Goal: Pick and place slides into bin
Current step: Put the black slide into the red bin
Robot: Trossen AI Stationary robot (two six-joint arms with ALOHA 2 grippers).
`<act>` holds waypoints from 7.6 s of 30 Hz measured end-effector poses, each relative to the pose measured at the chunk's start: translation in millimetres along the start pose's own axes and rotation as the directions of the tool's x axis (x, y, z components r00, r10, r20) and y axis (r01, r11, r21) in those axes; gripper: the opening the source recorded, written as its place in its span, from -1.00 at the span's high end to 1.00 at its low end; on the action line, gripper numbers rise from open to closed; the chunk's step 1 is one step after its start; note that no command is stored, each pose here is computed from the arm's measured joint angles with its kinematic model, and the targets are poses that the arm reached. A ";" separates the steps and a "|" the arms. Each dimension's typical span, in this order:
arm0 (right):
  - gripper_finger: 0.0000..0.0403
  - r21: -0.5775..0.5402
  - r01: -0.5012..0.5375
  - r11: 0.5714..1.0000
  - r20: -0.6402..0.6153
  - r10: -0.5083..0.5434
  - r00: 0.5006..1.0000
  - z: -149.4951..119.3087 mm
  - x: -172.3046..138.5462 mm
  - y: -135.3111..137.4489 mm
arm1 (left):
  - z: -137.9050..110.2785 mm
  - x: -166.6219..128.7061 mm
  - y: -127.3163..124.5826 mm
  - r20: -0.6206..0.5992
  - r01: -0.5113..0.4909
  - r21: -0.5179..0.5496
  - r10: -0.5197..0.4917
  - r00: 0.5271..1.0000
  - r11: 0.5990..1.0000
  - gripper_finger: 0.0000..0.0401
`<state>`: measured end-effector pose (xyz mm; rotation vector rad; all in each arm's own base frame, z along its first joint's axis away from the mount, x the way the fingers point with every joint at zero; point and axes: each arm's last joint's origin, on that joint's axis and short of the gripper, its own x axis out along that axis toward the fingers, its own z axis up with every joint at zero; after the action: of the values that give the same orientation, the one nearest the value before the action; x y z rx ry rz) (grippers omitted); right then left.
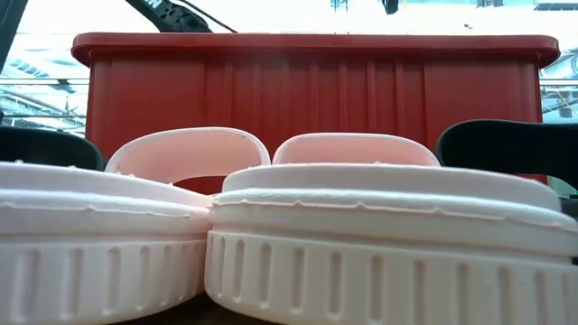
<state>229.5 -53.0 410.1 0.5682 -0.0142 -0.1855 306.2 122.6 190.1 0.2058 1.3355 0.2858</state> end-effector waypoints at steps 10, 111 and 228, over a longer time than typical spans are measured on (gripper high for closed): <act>0.36 -0.042 0.009 0.999 0.006 -0.009 1.000 0.2 0.0 -0.3 | 16.0 -61.0 3.8 0.211 -0.054 -0.116 0.078 0.974 0.992 -0.04; 0.36 0.095 -0.409 0.908 -0.040 0.414 0.909 -74.2 14.3 91.9 | -18.9 -307.8 -306.3 0.435 0.248 -0.116 -0.175 0.883 0.962 -0.04; 0.36 0.263 -0.401 0.878 0.158 0.370 0.915 -138.6 2.9 66.3 | -34.9 -186.4 -283.6 0.116 -0.090 -0.065 0.097 0.988 0.994 1.00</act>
<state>252.5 75.2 328.6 0.8370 -0.2592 0.1830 258.1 -206.3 267.1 0.2324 1.1996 0.3868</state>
